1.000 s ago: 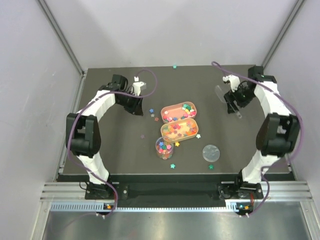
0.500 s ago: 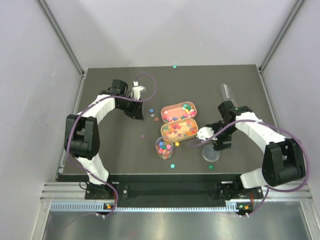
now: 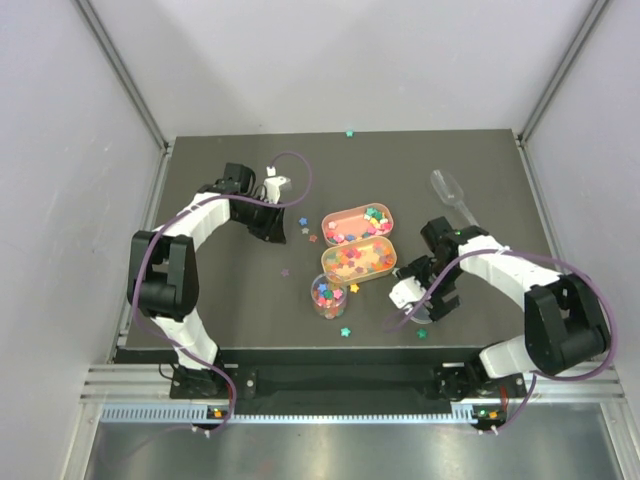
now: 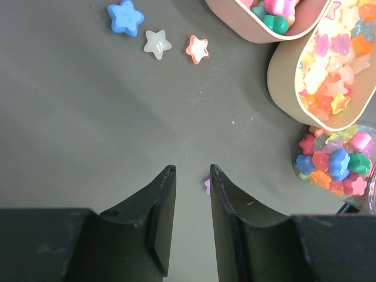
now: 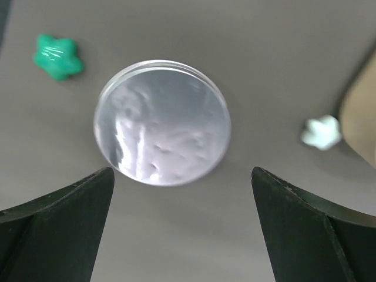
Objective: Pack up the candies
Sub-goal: Pick up the bottle lid at the center of the board.
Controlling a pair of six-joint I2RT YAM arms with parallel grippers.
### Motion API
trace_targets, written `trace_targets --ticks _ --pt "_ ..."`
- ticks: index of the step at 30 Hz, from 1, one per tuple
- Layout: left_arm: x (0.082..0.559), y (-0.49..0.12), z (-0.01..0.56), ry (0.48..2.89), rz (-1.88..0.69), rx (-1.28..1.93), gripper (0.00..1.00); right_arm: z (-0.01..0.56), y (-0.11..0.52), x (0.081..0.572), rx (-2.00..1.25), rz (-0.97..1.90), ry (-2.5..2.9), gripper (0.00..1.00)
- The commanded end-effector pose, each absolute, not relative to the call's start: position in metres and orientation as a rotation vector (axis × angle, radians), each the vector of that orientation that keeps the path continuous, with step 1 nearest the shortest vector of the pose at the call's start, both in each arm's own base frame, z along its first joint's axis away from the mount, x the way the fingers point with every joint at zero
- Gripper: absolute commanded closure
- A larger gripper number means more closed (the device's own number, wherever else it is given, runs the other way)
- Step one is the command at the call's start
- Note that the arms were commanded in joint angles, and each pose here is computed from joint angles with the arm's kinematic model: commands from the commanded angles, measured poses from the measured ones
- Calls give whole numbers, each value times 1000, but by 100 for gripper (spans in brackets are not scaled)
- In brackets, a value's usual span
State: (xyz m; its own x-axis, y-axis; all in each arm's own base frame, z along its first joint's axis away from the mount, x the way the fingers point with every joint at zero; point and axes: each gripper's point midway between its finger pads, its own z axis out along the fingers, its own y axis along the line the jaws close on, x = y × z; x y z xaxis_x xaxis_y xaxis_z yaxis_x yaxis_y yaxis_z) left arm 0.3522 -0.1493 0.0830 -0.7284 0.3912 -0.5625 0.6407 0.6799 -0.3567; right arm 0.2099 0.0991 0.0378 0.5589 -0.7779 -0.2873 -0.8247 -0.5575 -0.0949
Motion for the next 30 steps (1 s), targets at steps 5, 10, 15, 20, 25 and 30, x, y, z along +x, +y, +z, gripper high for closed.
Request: trace_targets --ticks 5,10,15,20,25,30 --pt "365 -153 101 2371 -746 800 65 35 105 195 -2625 378 1268 0" --pt "366 -152 102 2375 -739 802 65 30 109 200 -2624 385 1280 0" --pt "365 -151 101 2381 -733 805 65 25 113 195 -2643 390 1245 0" --pt "365 -150 100 2386 -731 806 65 24 118 195 -2611 391 1245 3" --pt "366 -151 98 2389 -737 803 65 22 118 190 -2616 420 1274 8" --pt "368 -152 97 2392 -741 803 65 20 118 187 -2602 442 1320 21"
